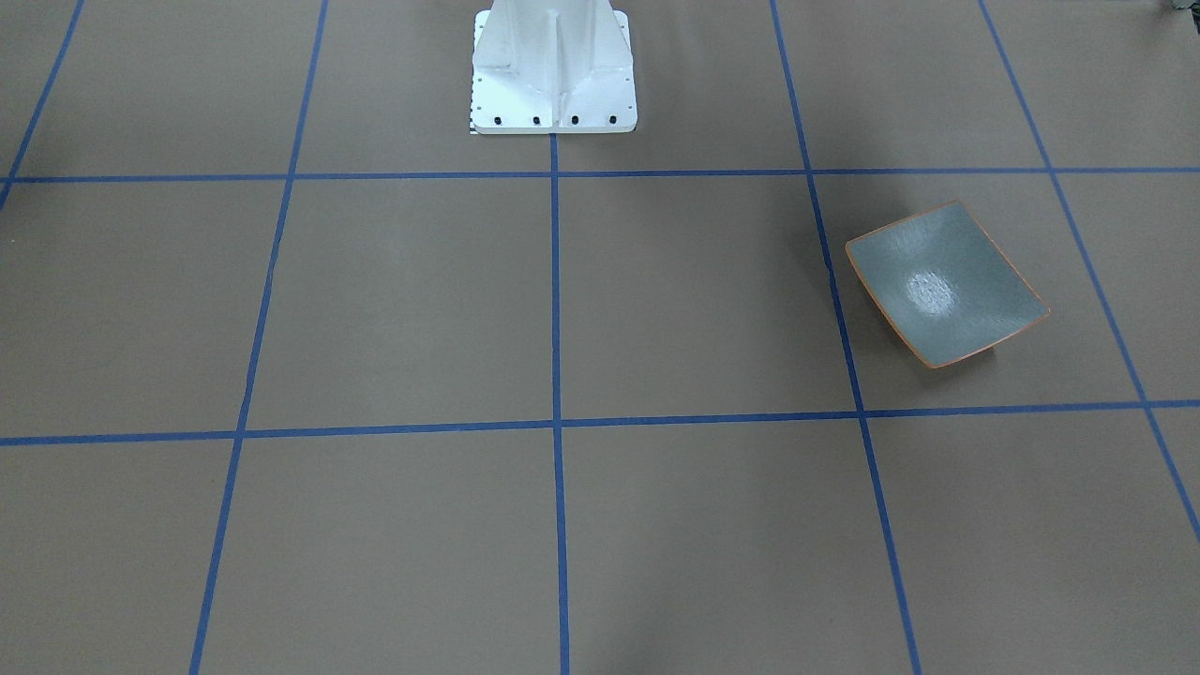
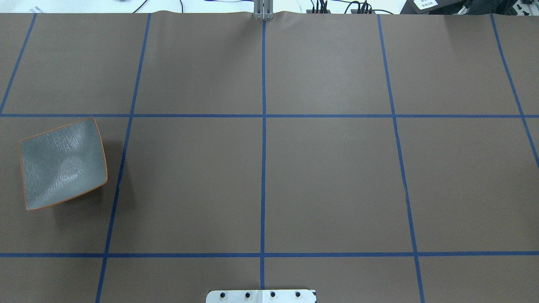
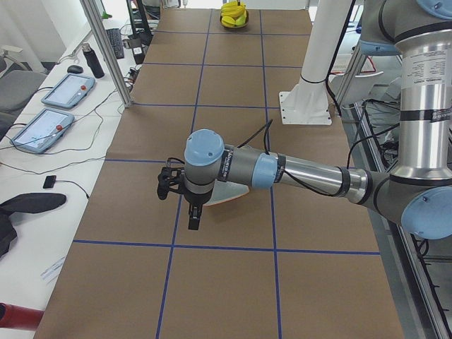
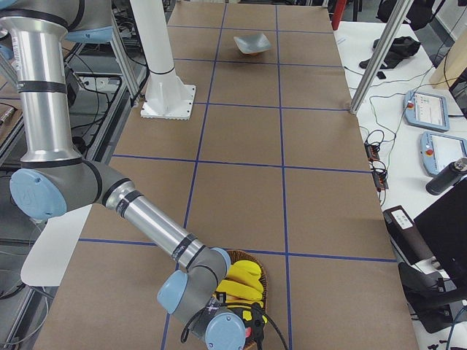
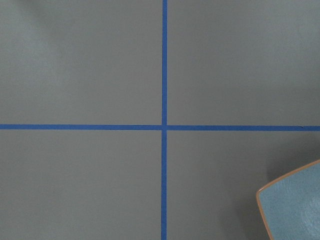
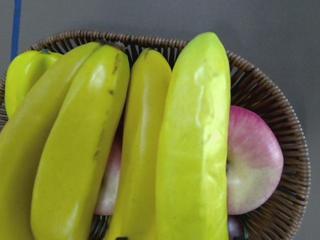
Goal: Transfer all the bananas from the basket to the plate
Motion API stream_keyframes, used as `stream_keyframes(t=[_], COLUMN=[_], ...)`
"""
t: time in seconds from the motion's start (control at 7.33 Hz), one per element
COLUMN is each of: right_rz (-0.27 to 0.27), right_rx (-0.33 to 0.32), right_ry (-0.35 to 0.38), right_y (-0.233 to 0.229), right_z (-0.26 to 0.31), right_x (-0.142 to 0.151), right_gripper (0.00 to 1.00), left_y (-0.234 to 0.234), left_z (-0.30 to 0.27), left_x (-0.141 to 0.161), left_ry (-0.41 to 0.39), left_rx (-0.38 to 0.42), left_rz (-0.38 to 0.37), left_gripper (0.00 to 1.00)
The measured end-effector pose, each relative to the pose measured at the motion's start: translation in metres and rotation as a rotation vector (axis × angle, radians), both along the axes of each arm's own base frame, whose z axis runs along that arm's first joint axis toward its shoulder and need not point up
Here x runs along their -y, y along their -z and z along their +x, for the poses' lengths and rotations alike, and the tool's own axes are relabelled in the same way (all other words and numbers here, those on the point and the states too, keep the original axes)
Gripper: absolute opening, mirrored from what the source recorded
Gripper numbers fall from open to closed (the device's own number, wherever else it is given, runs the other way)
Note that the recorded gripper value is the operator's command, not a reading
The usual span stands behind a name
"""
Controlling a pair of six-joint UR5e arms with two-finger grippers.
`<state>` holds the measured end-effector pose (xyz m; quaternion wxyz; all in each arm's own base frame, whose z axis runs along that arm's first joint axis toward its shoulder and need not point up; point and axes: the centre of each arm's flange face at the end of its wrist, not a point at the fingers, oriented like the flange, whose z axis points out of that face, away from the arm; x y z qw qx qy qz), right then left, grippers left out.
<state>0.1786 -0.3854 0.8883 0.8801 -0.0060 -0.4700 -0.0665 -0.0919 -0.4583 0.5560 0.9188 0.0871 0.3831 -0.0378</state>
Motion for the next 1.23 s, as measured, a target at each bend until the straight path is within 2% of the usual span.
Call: stream_keyframes(t=[0.14, 0.41, 0.82, 1.23], right_rz=[0.0, 0.006, 0.045, 0.099], right_rx=[0.0, 0.0, -0.007, -0.024], right_ry=[-0.003, -0.01, -0.03, -0.064], right_y=[0.0, 0.001, 0.011, 0.05], right_z=[0.001, 0.006, 0.022, 0.043], right_x=[-0.001, -0.001, 0.006, 0.024], right_gripper=[0.0, 0.0, 0.0, 0.0], left_y=[0.0, 0.0, 0.0, 0.001], left_z=[0.0, 0.0, 0.0, 0.001], left_x=[0.0, 0.0, 0.0, 0.0], left_ry=[0.0, 0.0, 0.0, -0.001], left_rx=[0.0, 0.0, -0.001, -0.005], left_rz=[0.0, -0.001, -0.001, 0.0], left_gripper=[0.99, 0.99, 0.99, 0.99])
